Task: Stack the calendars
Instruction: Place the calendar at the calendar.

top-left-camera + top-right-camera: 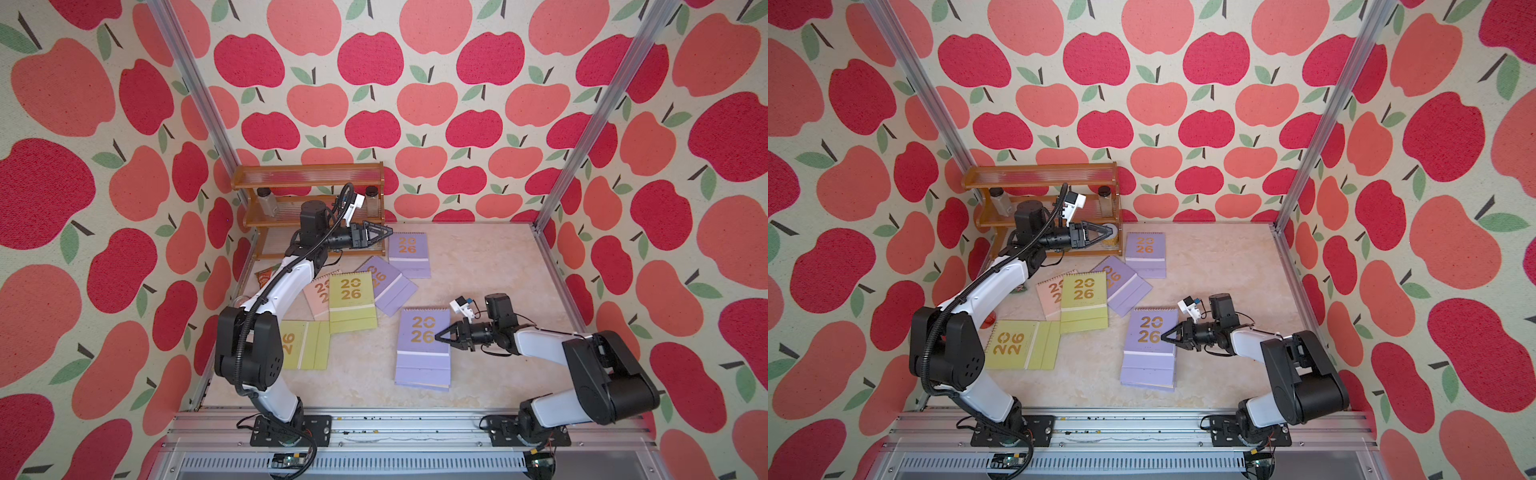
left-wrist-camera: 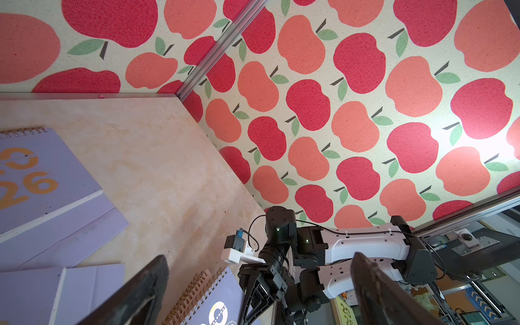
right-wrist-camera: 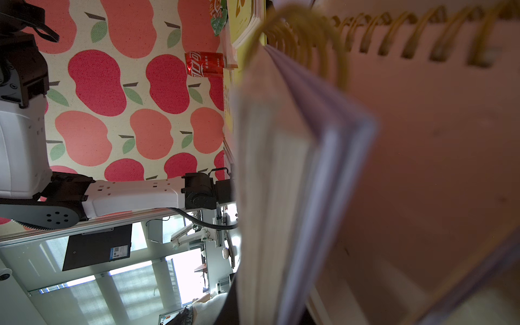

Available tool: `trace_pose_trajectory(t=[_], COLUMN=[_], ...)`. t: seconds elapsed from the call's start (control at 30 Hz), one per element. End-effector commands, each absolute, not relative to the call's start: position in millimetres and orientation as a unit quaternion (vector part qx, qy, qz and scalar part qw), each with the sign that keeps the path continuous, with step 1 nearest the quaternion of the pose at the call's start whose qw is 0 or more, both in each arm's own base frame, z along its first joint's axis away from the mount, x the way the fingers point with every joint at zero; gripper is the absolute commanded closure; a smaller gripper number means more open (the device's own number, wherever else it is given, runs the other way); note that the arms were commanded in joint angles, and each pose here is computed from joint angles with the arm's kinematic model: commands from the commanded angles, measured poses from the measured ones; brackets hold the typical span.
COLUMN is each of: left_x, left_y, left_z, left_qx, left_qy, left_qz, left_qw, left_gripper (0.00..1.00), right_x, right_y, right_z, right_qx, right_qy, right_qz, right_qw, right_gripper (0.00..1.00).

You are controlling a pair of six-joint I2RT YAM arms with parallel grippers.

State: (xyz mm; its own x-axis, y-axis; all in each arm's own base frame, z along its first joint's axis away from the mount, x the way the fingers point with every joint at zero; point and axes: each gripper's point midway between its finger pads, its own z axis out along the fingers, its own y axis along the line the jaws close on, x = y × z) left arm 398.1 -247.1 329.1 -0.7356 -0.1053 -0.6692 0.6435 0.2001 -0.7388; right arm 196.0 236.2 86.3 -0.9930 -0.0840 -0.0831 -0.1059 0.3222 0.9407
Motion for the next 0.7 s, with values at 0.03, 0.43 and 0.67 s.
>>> trace_pose_trajectory(t=[0.03, 0.43, 0.67], left_x=[401.0, 400.8, 400.6], left_y=[-250.2, -251.2, -252.3], left_z=[329.1, 328.3, 327.7], left_qx=[0.194, 0.194, 0.194], left_qy=[0.706, 0.706, 0.706], left_qz=[-0.604, -0.605, -0.606], left_qw=[0.314, 0.312, 0.311], left_gripper=[0.01, 0.01, 0.01], right_x=[193.3, 193.3, 193.6], right_y=[238.1, 235.5, 234.0], right_z=[85.6, 75.9, 73.7], right_qx=[-0.073, -0.062, -0.059], right_qy=[0.809, 0.821, 0.827], right_qz=[0.584, 0.568, 0.559], right_qw=[0.014, 0.008, 0.008], right_gripper=[1.00, 0.80, 0.56])
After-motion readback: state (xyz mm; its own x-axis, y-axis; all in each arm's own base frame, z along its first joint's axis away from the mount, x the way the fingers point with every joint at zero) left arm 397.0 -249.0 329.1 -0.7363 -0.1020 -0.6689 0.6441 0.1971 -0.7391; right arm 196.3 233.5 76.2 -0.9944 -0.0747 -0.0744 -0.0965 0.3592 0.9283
